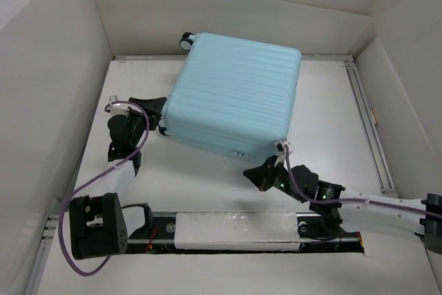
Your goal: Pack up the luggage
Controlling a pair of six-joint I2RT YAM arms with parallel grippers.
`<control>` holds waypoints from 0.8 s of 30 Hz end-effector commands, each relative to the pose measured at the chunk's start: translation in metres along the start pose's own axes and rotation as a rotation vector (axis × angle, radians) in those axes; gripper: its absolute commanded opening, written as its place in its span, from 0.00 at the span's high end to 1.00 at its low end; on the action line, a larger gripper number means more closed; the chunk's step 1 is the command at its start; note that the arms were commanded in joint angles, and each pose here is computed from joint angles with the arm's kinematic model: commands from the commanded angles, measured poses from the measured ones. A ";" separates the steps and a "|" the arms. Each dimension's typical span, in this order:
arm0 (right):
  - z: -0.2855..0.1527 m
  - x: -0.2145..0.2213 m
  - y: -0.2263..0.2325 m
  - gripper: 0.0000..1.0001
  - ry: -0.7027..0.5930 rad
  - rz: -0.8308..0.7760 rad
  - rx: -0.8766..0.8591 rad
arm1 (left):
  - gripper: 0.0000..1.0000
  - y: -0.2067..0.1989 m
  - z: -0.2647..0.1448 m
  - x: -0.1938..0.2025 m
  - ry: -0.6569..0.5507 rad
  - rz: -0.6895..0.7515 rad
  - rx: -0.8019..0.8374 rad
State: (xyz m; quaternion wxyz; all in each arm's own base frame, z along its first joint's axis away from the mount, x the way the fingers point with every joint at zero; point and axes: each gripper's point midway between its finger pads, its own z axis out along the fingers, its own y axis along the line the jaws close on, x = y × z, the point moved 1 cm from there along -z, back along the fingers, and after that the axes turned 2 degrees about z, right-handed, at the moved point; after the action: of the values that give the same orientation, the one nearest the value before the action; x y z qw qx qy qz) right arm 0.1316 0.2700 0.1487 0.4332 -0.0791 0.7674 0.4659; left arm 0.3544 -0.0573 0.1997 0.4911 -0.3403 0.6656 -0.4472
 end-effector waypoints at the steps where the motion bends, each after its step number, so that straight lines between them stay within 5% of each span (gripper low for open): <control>1: 0.014 -0.048 0.022 1.00 -0.153 0.071 0.038 | 1.00 -0.038 -0.019 0.062 0.224 0.153 0.206; 9: -0.020 -0.039 -0.014 1.00 -0.150 0.021 0.345 | 1.00 -0.036 -0.026 0.042 0.160 0.193 0.167; 15: -0.057 -0.009 -0.072 0.68 -0.181 0.174 0.434 | 1.00 -0.038 -0.022 0.040 0.156 0.186 0.173; 24: -0.080 -0.018 -0.108 0.48 -0.304 0.240 0.596 | 1.00 -0.043 -0.010 0.022 0.121 0.112 0.173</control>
State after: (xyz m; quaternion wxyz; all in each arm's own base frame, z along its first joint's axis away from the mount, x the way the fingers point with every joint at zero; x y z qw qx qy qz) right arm 0.1434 0.1593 0.1035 0.4668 0.1674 0.8123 0.3069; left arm 0.3360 -0.0805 0.2003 0.4760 -0.2950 0.6842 -0.4672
